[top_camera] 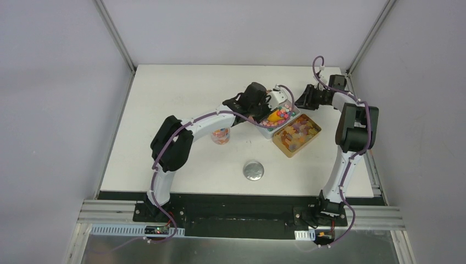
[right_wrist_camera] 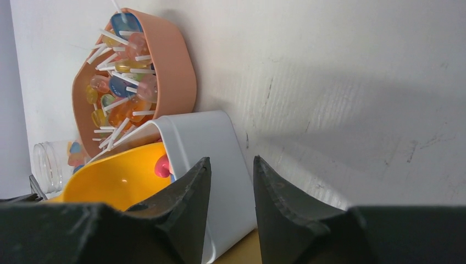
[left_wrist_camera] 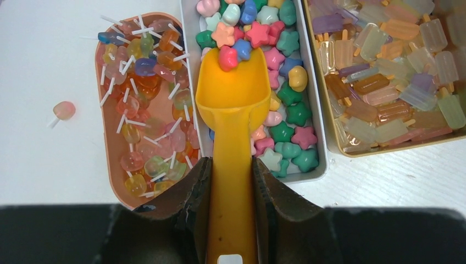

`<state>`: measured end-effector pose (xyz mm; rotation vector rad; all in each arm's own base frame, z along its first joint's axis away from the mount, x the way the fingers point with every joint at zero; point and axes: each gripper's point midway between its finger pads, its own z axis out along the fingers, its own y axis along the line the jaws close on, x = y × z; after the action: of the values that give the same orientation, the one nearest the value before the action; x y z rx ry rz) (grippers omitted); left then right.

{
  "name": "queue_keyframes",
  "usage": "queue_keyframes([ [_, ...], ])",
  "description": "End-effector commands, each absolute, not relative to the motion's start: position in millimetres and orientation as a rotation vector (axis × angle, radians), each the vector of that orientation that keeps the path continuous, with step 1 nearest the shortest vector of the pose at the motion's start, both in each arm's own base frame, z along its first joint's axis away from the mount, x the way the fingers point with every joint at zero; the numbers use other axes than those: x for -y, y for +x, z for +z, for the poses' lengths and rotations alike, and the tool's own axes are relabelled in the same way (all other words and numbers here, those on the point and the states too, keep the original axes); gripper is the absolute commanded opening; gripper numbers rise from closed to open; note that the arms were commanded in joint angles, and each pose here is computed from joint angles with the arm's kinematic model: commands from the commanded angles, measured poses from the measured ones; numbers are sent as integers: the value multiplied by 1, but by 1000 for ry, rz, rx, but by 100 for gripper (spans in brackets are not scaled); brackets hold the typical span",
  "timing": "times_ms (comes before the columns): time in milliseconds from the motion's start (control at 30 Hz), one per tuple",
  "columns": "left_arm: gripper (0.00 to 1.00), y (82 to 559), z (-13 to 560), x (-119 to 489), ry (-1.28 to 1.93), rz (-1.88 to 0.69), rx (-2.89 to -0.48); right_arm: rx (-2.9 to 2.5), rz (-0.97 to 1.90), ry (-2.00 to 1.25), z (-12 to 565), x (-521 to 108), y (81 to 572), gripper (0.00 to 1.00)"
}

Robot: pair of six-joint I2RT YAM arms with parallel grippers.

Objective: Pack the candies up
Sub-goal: Scoop the fake candies from the storage box.

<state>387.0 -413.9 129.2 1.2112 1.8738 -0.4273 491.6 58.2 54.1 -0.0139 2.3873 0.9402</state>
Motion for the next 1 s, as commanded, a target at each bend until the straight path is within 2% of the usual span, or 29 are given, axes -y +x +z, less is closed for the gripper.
queue_keyframes([
  [0,0,398,132,416,1147,-377,-1829,-2400,936,-35,54,-61,485,37],
  [467,0,388,116,398,1141,-342,-1841,-2377,907,11,59,-48,492,34],
  [967,0,383,112,391,1120,-341,-1840,-2286,902,23,91,-49,505,34],
])
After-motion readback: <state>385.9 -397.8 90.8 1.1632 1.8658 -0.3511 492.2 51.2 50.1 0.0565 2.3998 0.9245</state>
